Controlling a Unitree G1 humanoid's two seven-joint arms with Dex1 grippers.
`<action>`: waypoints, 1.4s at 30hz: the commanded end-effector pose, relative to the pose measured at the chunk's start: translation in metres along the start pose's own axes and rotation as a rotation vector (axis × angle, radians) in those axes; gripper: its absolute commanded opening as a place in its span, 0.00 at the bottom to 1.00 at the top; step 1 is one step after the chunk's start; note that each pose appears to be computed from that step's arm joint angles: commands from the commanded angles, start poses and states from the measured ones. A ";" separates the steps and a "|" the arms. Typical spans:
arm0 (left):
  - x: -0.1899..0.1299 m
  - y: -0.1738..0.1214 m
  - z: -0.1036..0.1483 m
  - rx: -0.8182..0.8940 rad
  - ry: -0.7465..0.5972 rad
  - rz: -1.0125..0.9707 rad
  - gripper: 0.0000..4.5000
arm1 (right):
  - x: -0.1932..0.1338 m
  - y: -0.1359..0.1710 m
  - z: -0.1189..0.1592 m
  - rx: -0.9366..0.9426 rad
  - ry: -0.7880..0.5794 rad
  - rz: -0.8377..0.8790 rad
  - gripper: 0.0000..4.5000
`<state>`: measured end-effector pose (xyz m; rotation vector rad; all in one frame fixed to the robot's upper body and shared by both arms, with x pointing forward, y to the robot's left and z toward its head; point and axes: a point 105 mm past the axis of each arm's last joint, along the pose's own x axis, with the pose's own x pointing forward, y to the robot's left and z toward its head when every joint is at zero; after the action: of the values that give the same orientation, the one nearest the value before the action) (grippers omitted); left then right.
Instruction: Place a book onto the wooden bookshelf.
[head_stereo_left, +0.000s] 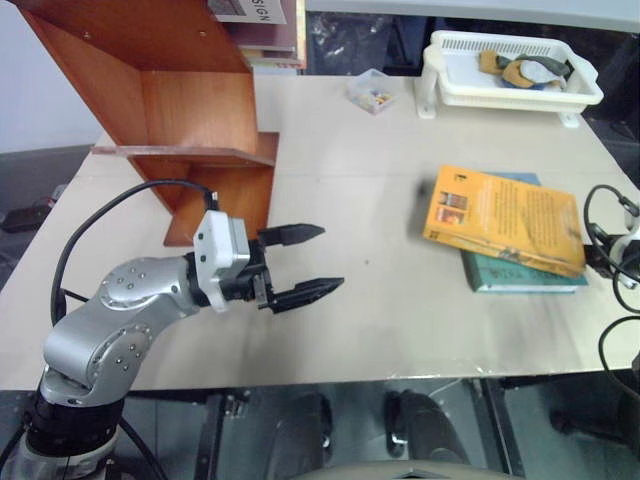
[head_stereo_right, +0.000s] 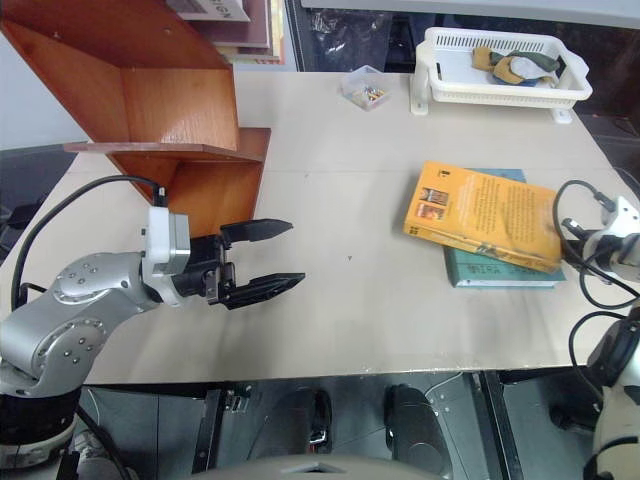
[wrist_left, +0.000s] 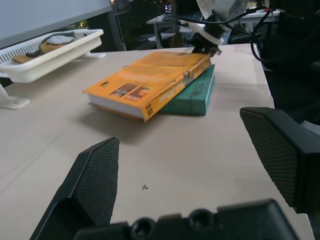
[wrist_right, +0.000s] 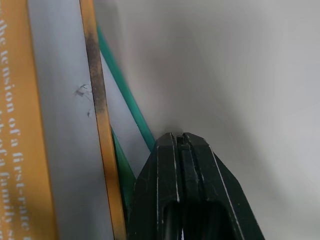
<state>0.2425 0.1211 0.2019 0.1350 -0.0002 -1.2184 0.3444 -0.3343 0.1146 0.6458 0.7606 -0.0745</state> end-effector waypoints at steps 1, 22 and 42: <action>0.000 -0.004 0.009 0.041 -0.014 -0.008 1.00 | -0.004 0.025 0.003 -0.031 -0.012 0.087 0.03; -0.003 -0.001 0.000 0.021 0.008 0.010 1.00 | 0.000 0.088 -0.034 -0.202 -0.081 0.186 0.03; -0.034 0.007 -0.019 0.007 0.112 0.034 1.00 | -0.040 0.227 -0.167 -0.930 0.078 0.784 0.03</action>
<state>0.2412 0.1547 0.1769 0.1660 0.1271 -1.1744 0.2735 -0.0690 0.1649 0.0356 0.5219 0.9774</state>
